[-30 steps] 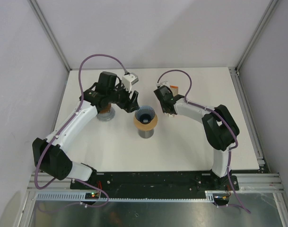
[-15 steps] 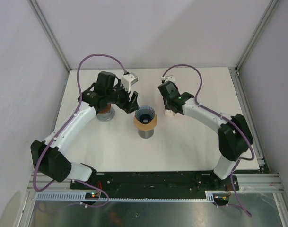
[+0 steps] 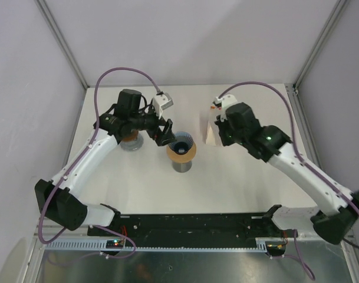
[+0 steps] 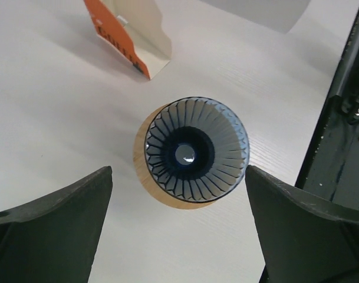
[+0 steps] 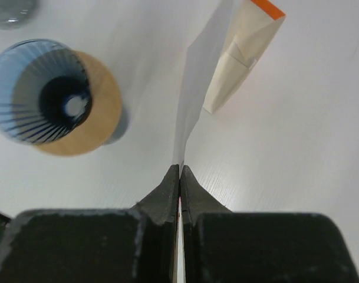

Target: Place the coffee filter in the dripper

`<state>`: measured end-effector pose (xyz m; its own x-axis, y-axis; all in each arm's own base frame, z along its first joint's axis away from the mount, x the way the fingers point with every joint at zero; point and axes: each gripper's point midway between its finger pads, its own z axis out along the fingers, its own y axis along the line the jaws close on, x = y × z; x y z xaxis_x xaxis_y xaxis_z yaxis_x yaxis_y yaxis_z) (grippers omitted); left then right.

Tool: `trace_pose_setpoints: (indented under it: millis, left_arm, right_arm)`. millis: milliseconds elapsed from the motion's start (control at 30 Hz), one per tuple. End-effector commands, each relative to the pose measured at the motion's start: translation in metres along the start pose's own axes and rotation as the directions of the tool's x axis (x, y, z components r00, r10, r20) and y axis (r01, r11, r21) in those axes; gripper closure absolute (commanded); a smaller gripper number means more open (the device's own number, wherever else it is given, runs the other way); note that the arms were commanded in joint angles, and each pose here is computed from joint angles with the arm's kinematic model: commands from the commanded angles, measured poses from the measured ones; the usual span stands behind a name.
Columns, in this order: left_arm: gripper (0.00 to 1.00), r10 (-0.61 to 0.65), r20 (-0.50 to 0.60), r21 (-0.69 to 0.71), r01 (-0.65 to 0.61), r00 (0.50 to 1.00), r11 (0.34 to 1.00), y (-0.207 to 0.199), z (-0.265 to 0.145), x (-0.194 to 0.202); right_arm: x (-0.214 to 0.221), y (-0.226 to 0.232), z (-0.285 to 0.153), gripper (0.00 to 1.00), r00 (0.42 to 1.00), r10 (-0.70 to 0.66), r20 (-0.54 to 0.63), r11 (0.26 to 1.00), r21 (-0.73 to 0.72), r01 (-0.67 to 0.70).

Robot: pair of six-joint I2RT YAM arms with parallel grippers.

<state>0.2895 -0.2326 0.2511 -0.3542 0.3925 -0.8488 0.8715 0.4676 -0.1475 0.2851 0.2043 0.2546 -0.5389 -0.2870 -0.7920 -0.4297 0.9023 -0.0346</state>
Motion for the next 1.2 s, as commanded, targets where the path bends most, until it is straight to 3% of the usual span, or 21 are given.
trace_pose_setpoints:
  millis: [0,267,433,600,700,800,900,1033,1167]
  left_arm:
    - [0.01,0.091,0.097,0.089,-0.100,0.991,0.991,-0.024,-0.016,-0.026]
    - [0.00,0.160,0.187,0.248,-0.204,0.969,0.947,-0.075,-0.032,-0.046]
    - [0.00,0.214,0.206,0.327,-0.273,0.955,0.905,-0.109,-0.032,-0.051]
    - [0.02,0.238,0.196,0.315,-0.291,0.951,0.903,-0.114,-0.026,-0.054]
    - [0.10,0.237,0.208,0.334,-0.296,0.949,0.895,-0.119,-0.029,-0.057]
    - [0.09,0.240,0.206,0.311,-0.296,0.949,0.903,-0.115,-0.030,-0.061]
    - [0.04,0.256,0.166,0.167,-0.282,0.952,0.945,-0.089,-0.027,-0.065]
    - [0.01,0.220,0.113,-0.105,-0.209,0.969,0.972,-0.042,-0.032,-0.082]
    - [0.00,0.152,0.181,-0.149,-0.125,0.972,0.981,-0.043,-0.048,-0.109]
  right_arm:
    - [-0.001,0.015,-0.044,1.00,0.996,-0.067,0.055,0.983,-0.169,0.076]
    - [-0.024,0.070,-0.119,1.00,0.951,-0.091,0.295,0.822,-0.516,0.239]
    - [-0.035,0.087,-0.143,1.00,0.923,-0.071,0.379,0.743,-0.597,0.302]
    - [-0.033,0.099,-0.154,1.00,0.913,-0.076,0.401,0.673,-0.655,0.343]
    - [-0.033,0.094,-0.149,1.00,0.917,-0.078,0.390,0.704,-0.630,0.328]
    - [-0.042,0.076,-0.136,1.00,0.924,-0.051,0.379,0.799,-0.540,0.266]
    - [-0.052,0.050,-0.123,1.00,0.926,-0.013,0.377,0.899,-0.401,0.176]
    - [-0.065,0.023,-0.116,1.00,0.917,0.057,0.394,0.966,-0.255,0.050]
    - [-0.073,0.013,-0.110,1.00,0.904,0.080,0.420,0.988,-0.154,-0.016]
